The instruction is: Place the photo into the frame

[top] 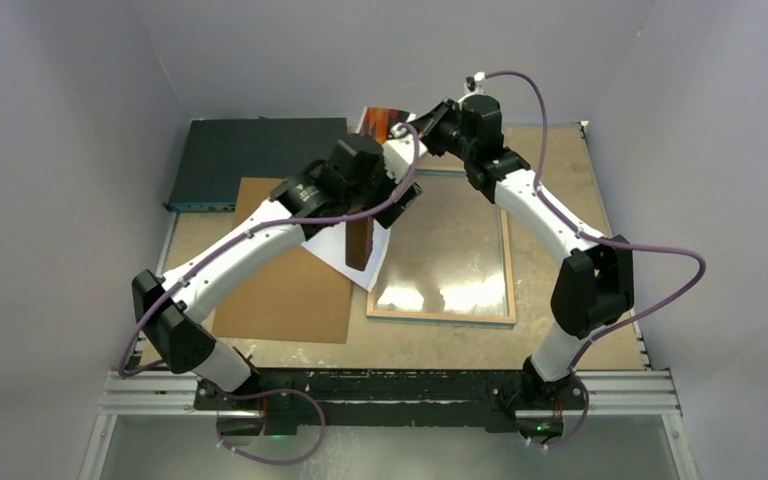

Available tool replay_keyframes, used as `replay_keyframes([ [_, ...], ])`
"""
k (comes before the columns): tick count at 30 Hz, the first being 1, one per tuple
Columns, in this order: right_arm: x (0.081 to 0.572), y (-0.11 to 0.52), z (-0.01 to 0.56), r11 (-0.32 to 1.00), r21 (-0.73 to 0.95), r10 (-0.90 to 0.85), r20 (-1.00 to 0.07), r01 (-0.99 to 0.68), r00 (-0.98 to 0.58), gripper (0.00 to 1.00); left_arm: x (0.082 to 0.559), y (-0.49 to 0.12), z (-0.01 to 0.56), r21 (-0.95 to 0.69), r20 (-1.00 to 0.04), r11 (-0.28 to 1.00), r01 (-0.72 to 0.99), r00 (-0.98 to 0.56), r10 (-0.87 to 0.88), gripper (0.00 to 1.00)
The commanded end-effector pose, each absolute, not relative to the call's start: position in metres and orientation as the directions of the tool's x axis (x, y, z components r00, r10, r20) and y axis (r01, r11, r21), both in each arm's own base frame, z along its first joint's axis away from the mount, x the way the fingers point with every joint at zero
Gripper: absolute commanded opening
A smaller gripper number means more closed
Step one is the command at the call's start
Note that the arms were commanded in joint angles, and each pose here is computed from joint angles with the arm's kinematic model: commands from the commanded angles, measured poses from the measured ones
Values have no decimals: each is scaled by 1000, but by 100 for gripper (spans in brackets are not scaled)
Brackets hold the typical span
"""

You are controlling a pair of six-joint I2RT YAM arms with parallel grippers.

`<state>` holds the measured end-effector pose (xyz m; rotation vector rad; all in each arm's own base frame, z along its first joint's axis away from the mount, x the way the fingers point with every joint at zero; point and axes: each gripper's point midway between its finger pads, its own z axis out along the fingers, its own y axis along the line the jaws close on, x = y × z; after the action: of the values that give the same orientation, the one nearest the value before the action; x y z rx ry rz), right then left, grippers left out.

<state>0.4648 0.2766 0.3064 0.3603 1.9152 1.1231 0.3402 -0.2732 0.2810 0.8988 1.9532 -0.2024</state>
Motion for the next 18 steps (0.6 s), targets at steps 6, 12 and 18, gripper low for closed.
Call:
replay_keyframes([
  [6, 451, 260, 363, 381, 915, 784, -395, -131, -479, 0, 352, -282, 286, 370, -835, 822, 433, -232, 498, 98],
  [12, 439, 247, 401, 294, 938, 842, -345, -183, -414, 0, 352, -280, 276, 362, -838, 844, 395, -259, 481, 93],
  [18, 430, 241, 420, 276, 937, 854, -342, -216, -393, 0, 359, -277, 280, 377, -841, 860, 345, -261, 473, 77],
])
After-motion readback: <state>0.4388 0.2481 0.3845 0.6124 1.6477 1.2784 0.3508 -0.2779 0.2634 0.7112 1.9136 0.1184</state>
